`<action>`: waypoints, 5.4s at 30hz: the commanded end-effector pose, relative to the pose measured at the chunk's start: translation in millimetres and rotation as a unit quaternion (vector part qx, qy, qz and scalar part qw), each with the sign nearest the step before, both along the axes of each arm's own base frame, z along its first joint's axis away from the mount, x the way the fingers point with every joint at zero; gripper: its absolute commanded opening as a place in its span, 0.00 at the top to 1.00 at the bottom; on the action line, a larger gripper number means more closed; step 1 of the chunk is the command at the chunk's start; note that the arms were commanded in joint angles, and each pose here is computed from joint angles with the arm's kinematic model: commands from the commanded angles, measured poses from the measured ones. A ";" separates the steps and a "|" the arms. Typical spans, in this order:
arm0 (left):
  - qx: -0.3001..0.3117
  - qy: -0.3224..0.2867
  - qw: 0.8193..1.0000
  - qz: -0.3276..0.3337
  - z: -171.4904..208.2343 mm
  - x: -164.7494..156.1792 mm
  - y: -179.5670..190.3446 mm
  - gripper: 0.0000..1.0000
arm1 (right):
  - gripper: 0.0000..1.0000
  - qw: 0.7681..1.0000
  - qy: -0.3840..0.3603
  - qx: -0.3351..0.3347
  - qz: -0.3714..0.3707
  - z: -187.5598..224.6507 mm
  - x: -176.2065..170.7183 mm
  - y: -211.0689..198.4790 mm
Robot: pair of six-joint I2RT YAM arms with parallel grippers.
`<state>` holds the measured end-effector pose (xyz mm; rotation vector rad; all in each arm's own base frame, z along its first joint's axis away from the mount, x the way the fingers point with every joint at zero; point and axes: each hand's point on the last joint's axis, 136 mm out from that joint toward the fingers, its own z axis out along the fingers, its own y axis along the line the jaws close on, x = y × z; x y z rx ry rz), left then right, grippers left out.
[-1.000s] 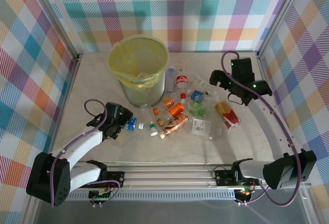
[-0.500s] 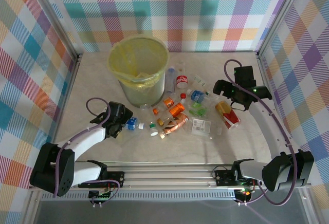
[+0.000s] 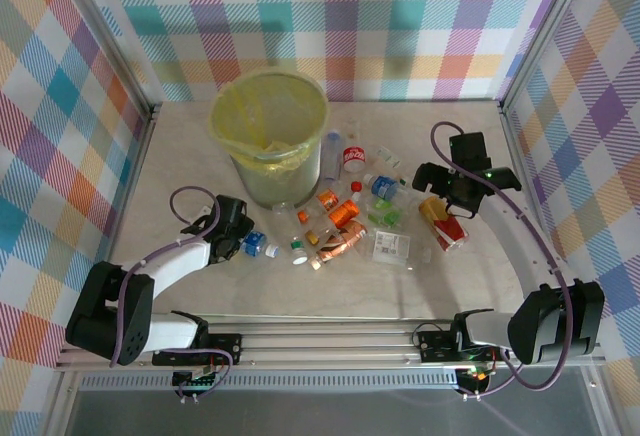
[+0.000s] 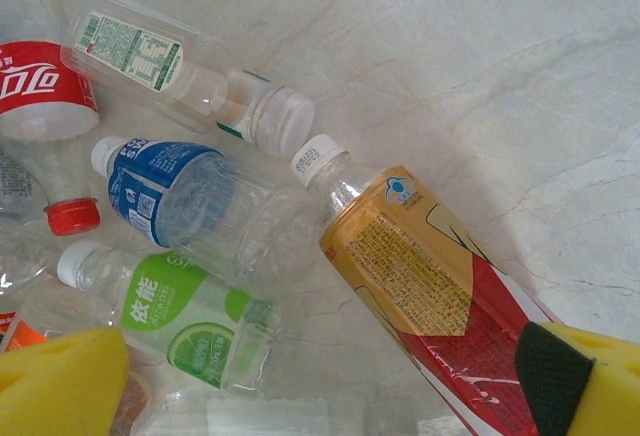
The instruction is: Put the plastic bottles in the bin
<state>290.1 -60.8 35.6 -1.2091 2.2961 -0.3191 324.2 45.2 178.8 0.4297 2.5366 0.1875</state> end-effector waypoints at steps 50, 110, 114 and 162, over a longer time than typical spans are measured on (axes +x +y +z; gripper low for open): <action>0.294 -0.363 0.771 -0.432 371.3 204.1 -110.3 0.69 | 0.00 0.998 -0.021 0.048 0.023 18.9 -6.0 15.0; 0.331 -0.210 0.761 -0.517 317.6 210.9 -99.9 0.00 | 0.00 0.998 -0.042 0.036 0.001 25.6 -7.2 5.6; 0.323 -0.248 0.770 -0.490 357.9 189.0 -101.7 0.00 | 0.00 0.998 -0.051 0.037 0.001 26.2 -8.2 5.0; 0.084 -0.248 0.927 -0.267 96.5 0.0 -104.4 0.00 | 0.00 0.997 -0.054 0.031 -0.035 13.2 -12.8 -8.7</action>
